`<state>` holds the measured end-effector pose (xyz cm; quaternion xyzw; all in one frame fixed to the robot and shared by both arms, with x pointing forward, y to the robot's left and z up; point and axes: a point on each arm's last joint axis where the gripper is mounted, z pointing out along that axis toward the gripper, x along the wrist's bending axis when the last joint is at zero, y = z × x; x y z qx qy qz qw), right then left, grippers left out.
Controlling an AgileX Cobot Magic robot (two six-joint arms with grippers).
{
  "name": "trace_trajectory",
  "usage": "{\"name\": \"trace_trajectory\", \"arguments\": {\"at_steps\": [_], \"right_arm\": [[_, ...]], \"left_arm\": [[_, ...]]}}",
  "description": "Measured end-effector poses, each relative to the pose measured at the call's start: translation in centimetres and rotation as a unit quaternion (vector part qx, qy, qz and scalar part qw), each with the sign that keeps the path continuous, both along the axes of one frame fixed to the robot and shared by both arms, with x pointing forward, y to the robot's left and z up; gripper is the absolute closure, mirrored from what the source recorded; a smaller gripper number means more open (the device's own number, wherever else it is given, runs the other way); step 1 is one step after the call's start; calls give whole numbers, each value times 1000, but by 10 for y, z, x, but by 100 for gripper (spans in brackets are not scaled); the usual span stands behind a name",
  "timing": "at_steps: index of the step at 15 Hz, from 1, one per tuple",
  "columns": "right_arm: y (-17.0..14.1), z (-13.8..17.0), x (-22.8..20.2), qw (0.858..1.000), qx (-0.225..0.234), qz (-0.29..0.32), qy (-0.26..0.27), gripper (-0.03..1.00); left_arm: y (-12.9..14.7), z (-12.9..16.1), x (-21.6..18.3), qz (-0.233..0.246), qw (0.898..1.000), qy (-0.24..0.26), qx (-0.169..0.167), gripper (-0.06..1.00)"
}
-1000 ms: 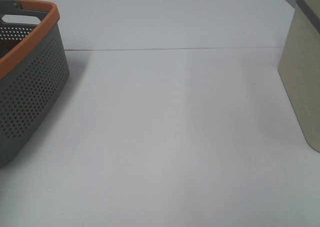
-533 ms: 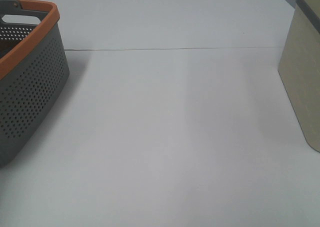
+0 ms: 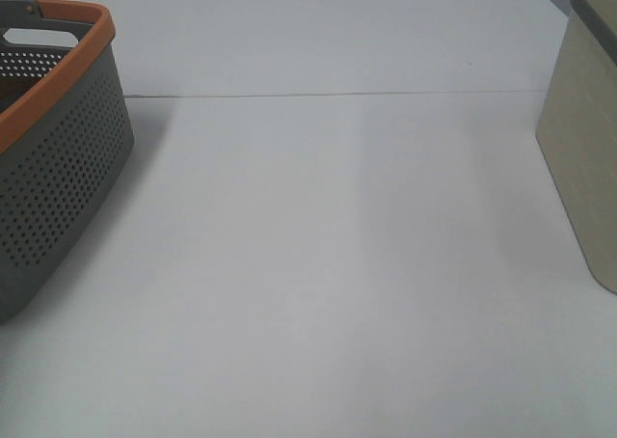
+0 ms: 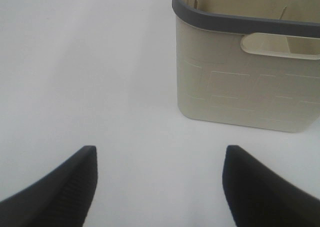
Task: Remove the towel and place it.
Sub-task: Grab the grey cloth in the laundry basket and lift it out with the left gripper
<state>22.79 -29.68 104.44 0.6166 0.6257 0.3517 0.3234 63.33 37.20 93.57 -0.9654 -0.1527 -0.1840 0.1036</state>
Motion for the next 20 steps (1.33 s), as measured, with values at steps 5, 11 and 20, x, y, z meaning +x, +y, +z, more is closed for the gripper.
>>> {"name": "trace_trajectory", "arguments": {"at_steps": [5,11,20], "right_arm": [[0,0,0,1000,0,0,0,34],[0,0,0,1000,0,0,0,34],[0,0,0,1000,0,0,0,34]], "left_arm": [[1,39,3,86,995,-46,-29,94],[-18,138,-36,233,955,-87,-163,94],[-37,230,-95,247,920,-166,-253,94]]}}
